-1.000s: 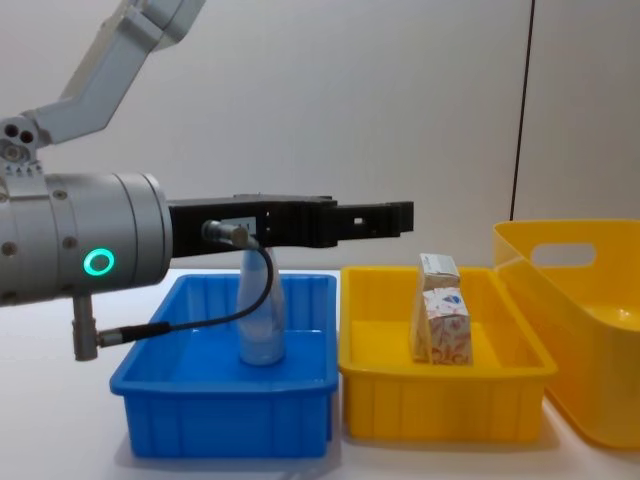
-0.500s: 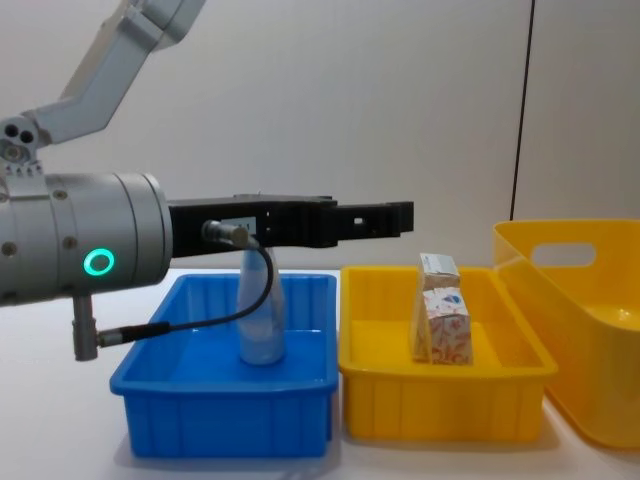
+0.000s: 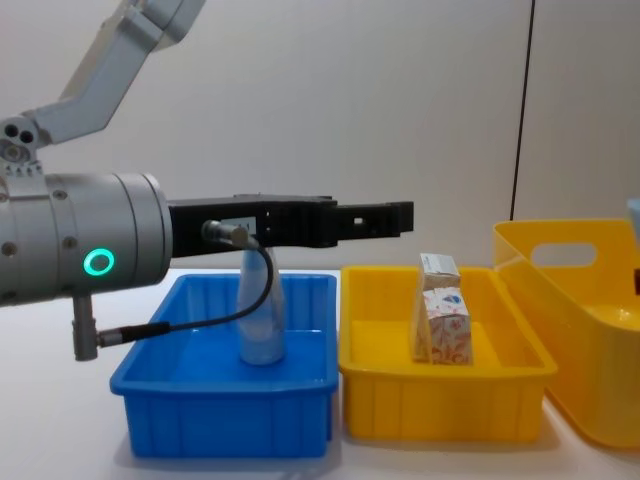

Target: Bimanual collaborative sorting of washing and personal care products

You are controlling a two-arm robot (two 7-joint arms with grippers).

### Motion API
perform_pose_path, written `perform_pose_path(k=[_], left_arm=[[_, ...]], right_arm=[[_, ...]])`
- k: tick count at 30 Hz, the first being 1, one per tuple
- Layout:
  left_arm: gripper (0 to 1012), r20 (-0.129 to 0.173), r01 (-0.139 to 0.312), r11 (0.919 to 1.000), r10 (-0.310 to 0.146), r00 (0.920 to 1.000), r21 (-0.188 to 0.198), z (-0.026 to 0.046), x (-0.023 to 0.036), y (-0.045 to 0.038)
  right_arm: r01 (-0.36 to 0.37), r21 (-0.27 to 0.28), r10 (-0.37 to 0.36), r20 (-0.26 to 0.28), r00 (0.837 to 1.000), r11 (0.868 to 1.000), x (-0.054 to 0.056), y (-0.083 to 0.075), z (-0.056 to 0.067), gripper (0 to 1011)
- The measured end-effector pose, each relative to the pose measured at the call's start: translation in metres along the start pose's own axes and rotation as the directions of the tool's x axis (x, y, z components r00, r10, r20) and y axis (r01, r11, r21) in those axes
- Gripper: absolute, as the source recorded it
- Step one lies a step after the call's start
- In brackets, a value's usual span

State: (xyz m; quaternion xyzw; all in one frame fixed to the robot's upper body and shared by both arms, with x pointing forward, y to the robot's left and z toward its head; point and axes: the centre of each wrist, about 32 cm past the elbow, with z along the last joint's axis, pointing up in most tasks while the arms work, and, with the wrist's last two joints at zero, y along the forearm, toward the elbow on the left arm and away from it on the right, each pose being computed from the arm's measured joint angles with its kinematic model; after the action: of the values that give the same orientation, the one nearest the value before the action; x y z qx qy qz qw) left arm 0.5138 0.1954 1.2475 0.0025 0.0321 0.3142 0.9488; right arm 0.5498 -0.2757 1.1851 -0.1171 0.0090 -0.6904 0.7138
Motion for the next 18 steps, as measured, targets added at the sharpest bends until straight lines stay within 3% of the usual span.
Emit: perform_pose_path(k=[11,18], left_arm=[[1001,0.0,0.0,1.0,0.0,1.0,0.0,0.0,0.0,0.0],[1001,0.0,0.0,1.0,0.0,1.0,0.0,0.0,0.0,0.0]], right_arm=[[-0.003,-0.008,0.003,-0.001,1.0,1.0,-0.001,0.0015,-0.0012,997],[-0.007,0.02,0.007,-0.007,1.0,1.0,-0.001,0.0009,0.0006,1002]])
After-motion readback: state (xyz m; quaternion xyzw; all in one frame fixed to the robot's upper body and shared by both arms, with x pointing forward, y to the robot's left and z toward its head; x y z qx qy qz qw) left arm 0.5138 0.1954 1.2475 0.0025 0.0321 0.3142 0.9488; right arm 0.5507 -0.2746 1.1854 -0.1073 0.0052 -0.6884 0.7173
